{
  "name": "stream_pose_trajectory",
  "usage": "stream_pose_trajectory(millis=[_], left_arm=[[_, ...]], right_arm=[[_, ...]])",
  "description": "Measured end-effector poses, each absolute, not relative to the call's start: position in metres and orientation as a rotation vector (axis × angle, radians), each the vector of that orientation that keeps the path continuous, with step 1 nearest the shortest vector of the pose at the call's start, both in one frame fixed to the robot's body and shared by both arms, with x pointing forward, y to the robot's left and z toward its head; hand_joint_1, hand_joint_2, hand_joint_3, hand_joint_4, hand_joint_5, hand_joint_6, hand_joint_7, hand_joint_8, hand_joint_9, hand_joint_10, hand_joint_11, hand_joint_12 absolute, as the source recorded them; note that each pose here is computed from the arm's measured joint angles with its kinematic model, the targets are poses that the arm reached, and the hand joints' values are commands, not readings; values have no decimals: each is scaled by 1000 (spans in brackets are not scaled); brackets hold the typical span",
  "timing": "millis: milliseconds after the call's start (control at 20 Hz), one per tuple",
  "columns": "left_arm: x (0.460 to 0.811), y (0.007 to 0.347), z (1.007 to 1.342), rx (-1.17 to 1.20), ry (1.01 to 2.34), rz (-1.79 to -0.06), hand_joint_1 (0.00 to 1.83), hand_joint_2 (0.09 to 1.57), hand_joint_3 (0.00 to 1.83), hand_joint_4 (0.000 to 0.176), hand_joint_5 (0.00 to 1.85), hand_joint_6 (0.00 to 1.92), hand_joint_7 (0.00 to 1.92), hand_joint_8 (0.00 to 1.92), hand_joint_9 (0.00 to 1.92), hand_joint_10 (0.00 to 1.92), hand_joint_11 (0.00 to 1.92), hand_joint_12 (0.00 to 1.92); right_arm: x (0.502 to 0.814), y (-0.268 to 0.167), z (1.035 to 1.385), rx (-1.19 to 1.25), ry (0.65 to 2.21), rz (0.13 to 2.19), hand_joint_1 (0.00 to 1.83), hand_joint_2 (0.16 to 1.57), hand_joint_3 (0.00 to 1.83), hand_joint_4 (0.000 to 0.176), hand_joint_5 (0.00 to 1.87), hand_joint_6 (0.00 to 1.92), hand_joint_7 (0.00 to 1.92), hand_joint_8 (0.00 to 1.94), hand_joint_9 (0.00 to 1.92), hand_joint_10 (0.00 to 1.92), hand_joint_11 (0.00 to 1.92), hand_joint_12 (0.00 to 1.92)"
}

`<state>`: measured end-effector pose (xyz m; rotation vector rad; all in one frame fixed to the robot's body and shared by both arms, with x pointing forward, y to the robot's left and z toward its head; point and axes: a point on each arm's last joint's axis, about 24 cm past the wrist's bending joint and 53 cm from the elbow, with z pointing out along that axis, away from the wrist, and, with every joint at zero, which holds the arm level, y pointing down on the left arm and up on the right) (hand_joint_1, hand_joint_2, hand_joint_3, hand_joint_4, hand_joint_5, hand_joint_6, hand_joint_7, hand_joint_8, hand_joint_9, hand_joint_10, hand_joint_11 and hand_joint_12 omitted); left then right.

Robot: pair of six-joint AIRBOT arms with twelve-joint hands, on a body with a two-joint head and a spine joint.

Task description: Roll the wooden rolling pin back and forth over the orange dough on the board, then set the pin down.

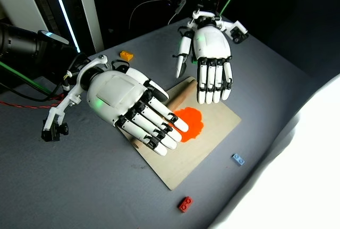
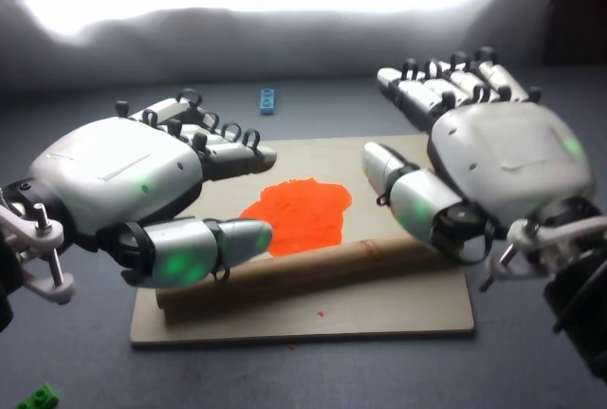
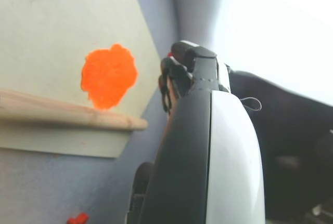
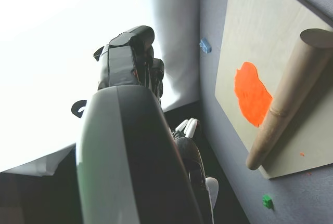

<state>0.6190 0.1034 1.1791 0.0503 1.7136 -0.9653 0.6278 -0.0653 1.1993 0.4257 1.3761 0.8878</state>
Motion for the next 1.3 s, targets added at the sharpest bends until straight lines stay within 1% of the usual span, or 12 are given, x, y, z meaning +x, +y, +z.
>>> stream_pose_trajectory(millis=[150, 300, 350, 400, 450, 500, 550, 600, 750, 850, 1100, 1300], left_arm=[[607, 87, 1187, 122, 1744, -976, 12, 1418, 4, 0, 489, 28, 605, 38, 521, 43, 0, 1036], [596, 79, 1193, 179, 1764, -980, 14, 1421, 5, 0, 495, 28, 617, 39, 530, 45, 0, 1051], [592, 80, 1194, 184, 1776, -975, 147, 1420, 1, 0, 605, 61, 718, 82, 651, 126, 86, 1217], [591, 81, 1196, 185, 1780, -971, 202, 1459, 13, 0, 728, 335, 767, 488, 638, 754, 239, 1485], [591, 82, 1201, 187, 1774, -970, 202, 1459, 13, 0, 728, 335, 767, 488, 638, 754, 239, 1485], [591, 81, 1209, 197, 1757, -970, 198, 1500, 7, 0, 663, 905, 676, 1136, 567, 1374, 325, 1742], [590, 80, 1216, 220, 1744, -965, 210, 1508, 2, 0, 720, 1054, 723, 1306, 632, 1518, 405, 1832], [590, 80, 1219, 231, 1745, -964, 206, 1521, 4, 0, 729, 1155, 735, 1438, 656, 1619, 426, 1915], [586, 77, 1221, 248, 1760, -961, 216, 1530, 3, 0, 748, 1495, 858, 1597, 769, 1782, 574, 1921], [586, 76, 1224, 246, 1756, -968, 271, 1529, 0, 0, 756, 1533, 889, 1663, 824, 1871, 666, 1921], [584, 72, 1233, 241, 1739, -988, 301, 1526, 0, 0, 765, 1702, 920, 1730, 890, 1863, 679, 1921], [585, 70, 1241, 237, 1720, -999, 256, 1529, 2, 0, 826, 1759, 967, 1775, 924, 1883, 725, 1921]], right_arm=[[631, -73, 1220, 430, 1337, 905, 102, 1368, 0, 0, 432, 74, 476, 50, 332, 193, 0, 947], [632, -82, 1228, 423, 1317, 900, 102, 1364, 0, 0, 436, 103, 500, 38, 310, 283, 0, 972], [632, -84, 1232, 419, 1306, 912, 109, 1359, 0, 0, 472, 411, 606, 316, 313, 790, 0, 1257], [633, -82, 1235, 416, 1301, 925, 173, 1369, 1, 0, 513, 946, 620, 990, 412, 1319, 129, 1709], [633, -80, 1239, 418, 1295, 936, 173, 1369, 1, 0, 513, 946, 620, 990, 412, 1319, 129, 1709], [632, -77, 1245, 405, 1283, 950, 181, 1388, 5, 0, 518, 1329, 613, 1445, 463, 1695, 283, 1913], [632, -73, 1248, 398, 1282, 968, 146, 1414, 9, 0, 566, 1429, 655, 1535, 504, 1800, 397, 1921], [631, -72, 1248, 395, 1285, 974, 192, 1424, 5, 0, 627, 1488, 739, 1552, 598, 1768, 517, 1921], [633, -71, 1246, 409, 1296, 988, 296, 1427, 3, 0, 748, 1561, 893, 1587, 747, 1787, 656, 1921], [633, -70, 1251, 408, 1287, 998, 226, 1466, 12, 0, 792, 1626, 952, 1643, 838, 1891, 783, 1921], [635, -68, 1245, 389, 1339, 1014, 374, 1496, 9, 0, 790, 1800, 982, 1764, 946, 1921, 904, 1921], [638, -64, 1243, 371, 1399, 1057, 420, 1526, 10, 0, 838, 1801, 1044, 1834, 1048, 1921, 1005, 1921]])
